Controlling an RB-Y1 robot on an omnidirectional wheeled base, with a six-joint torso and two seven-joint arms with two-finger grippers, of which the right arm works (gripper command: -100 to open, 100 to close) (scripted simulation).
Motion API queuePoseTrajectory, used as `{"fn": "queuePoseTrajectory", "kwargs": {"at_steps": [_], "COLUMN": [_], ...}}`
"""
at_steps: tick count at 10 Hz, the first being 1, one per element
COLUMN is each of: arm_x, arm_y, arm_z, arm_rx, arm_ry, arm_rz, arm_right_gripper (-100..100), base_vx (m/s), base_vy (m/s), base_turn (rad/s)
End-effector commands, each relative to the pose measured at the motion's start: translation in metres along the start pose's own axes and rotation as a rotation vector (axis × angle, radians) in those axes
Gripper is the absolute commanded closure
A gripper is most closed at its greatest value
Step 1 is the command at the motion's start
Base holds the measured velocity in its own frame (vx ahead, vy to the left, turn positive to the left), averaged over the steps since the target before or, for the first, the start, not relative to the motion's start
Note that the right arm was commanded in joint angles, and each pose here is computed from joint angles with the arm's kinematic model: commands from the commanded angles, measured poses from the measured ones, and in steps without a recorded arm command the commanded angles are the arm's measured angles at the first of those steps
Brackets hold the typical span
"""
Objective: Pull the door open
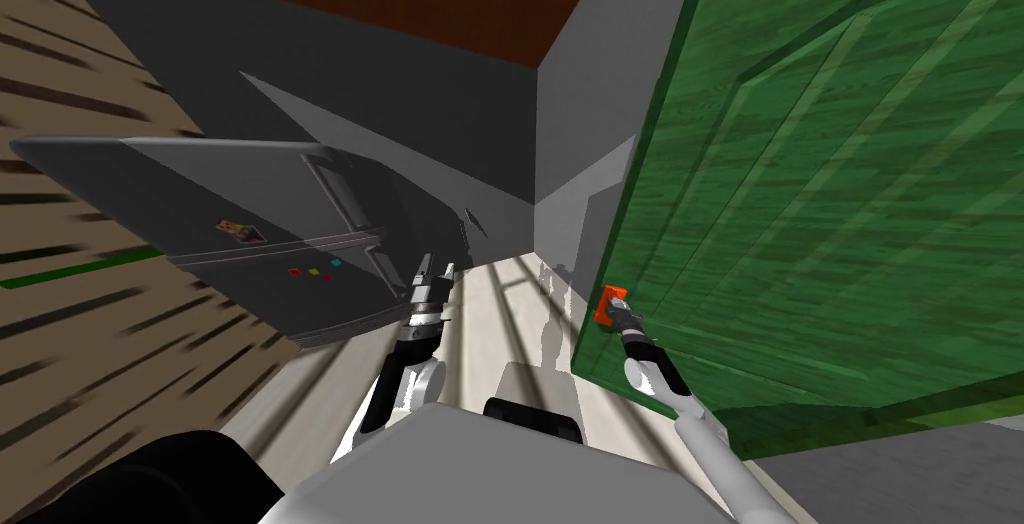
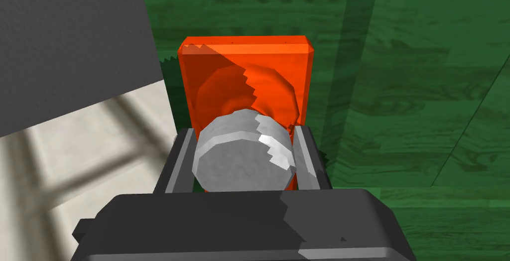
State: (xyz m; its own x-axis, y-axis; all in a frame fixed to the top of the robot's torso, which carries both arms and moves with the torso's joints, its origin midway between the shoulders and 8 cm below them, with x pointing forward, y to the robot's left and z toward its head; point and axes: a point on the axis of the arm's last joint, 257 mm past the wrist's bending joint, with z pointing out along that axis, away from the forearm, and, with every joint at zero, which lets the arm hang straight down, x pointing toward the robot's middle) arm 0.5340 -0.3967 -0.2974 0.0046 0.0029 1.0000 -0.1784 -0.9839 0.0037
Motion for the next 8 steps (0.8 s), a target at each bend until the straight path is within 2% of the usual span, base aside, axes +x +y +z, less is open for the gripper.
{"fn": "queuePoseTrajectory", "kwargs": {"at_steps": [1, 3, 8], "arm_x": [0.001, -0.001, 0.000], "arm_y": [-0.005, -0.006, -0.016], "arm_z": [-0.0004, -0.0012, -0.0086], "arm_rx": [0.016, 0.019, 0.075], "arm_ry": [0.004, -0.002, 0.002], "arm_rz": [0.003, 0.001, 0.001], "arm_right_gripper": [100, 100, 100], "base_vx": [-0.179, -0.119, -0.176], "base_vy": [-0.074, -0.034, -0.050], "base_turn": [0.069, 0.047, 0.095]}}
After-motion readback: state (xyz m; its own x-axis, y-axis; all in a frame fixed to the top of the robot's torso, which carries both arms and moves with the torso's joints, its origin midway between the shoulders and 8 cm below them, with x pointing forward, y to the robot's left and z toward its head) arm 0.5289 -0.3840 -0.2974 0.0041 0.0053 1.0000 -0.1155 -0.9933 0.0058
